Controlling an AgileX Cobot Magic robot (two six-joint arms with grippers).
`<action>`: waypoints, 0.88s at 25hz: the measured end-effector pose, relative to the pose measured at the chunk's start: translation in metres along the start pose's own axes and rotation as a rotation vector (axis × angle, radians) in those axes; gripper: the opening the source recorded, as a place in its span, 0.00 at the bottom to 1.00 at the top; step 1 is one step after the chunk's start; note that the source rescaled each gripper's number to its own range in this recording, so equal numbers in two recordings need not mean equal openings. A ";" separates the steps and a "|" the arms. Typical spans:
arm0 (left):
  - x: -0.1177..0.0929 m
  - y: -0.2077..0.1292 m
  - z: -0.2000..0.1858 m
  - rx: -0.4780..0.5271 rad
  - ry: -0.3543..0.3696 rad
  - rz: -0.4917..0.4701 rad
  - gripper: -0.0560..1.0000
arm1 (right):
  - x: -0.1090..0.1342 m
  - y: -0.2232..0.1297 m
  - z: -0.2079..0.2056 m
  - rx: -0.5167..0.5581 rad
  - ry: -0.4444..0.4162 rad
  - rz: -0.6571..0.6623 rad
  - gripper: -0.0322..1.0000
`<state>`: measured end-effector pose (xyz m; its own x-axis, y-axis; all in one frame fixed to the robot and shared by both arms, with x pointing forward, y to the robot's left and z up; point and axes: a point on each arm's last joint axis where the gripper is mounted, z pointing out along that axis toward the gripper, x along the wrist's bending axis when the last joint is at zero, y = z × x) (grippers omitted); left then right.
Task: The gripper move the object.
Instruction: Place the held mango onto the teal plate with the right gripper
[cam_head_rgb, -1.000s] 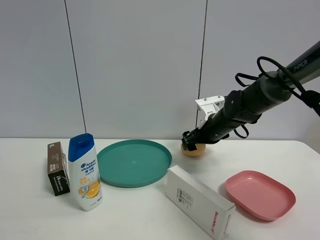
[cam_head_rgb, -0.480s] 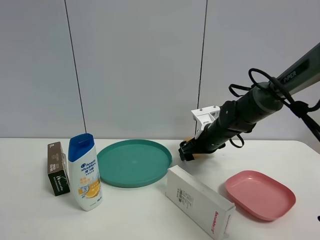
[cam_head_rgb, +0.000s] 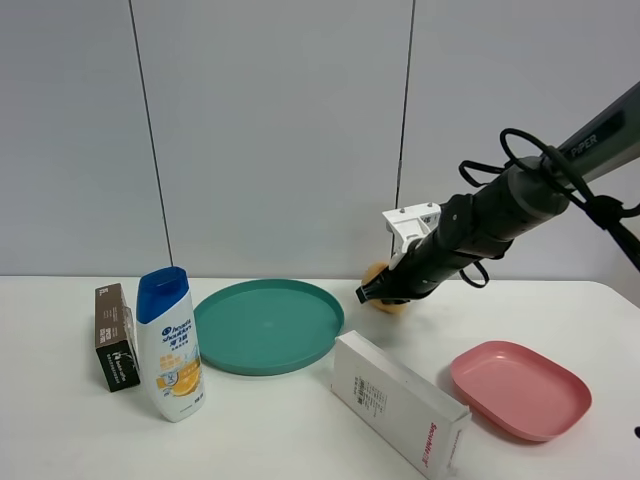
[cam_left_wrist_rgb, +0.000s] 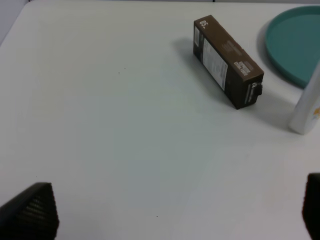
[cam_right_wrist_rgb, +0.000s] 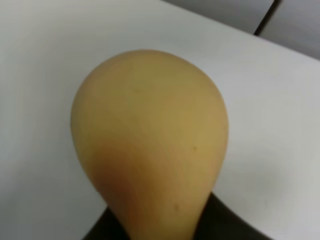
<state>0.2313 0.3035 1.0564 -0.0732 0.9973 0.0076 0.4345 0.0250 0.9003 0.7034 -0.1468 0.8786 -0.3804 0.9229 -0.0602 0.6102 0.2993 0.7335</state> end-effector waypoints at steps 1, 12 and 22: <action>0.000 0.000 0.000 0.000 0.000 0.000 1.00 | 0.000 0.007 -0.007 -0.015 0.001 0.000 0.05; 0.000 0.000 0.000 0.000 0.000 0.000 1.00 | 0.014 0.086 -0.135 -0.056 0.178 0.072 0.04; 0.000 0.000 0.000 0.000 0.000 0.000 1.00 | 0.098 0.092 -0.158 -0.101 0.343 -0.310 0.03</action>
<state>0.2313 0.3035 1.0564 -0.0732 0.9973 0.0076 0.4345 0.0250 0.9003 0.6123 -0.0669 1.0472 -0.7522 0.6550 -0.0721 0.3675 0.5078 0.7792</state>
